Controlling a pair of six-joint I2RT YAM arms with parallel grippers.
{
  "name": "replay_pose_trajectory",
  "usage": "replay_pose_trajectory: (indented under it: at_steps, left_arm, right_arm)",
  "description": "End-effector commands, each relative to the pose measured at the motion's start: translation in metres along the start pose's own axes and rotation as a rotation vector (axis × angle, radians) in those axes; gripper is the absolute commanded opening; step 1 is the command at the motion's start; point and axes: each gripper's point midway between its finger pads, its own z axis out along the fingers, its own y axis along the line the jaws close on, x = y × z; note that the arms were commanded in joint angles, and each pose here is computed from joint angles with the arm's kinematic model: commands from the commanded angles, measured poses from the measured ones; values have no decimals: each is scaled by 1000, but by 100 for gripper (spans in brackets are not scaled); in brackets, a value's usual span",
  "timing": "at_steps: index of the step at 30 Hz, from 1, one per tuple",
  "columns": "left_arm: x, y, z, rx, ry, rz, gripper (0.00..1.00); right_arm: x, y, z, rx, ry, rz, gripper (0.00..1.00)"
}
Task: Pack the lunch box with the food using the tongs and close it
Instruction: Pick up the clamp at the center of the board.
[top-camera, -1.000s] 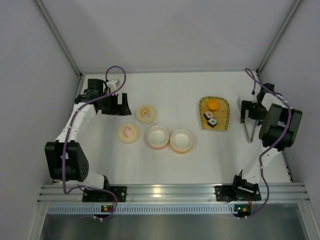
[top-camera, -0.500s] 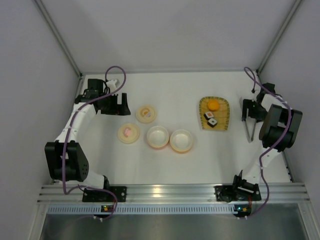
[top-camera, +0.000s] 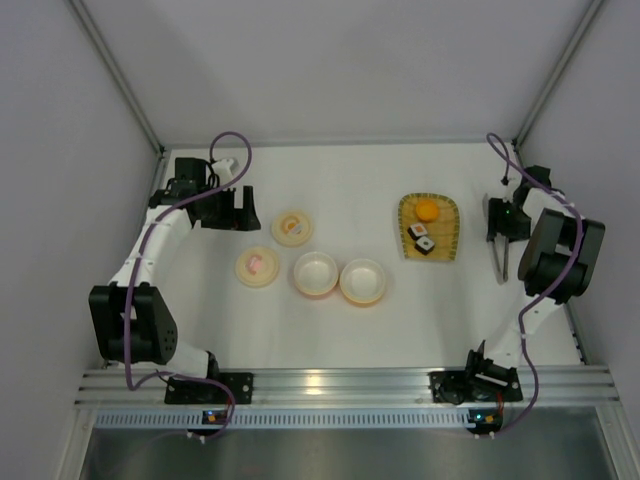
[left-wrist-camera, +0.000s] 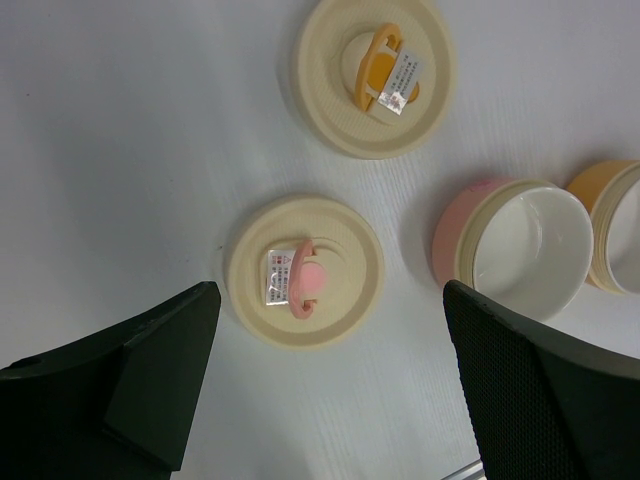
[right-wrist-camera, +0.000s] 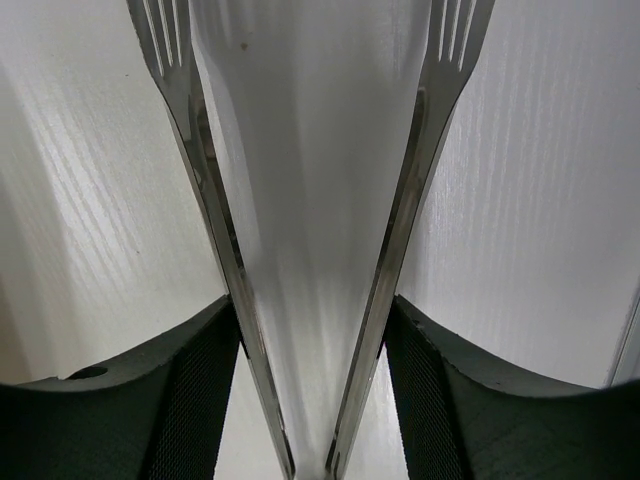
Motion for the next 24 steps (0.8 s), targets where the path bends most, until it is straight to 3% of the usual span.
replay_pose_trajectory:
  at_steps: [1, 15, 24]
  left_arm:
    - [-19, -4, -17, -6, -74, 40, 98]
    - [-20, -8, -17, 15, -83, 30, 98]
    - [-21, -8, -16, 19, -83, 29, 98]
  right_arm:
    - [8, 22, -6, -112, 17, -10, 56]
    - [-7, 11, -64, -149, -35, -50, 57]
    - [-1, 1, -44, -103, -23, -52, 57]
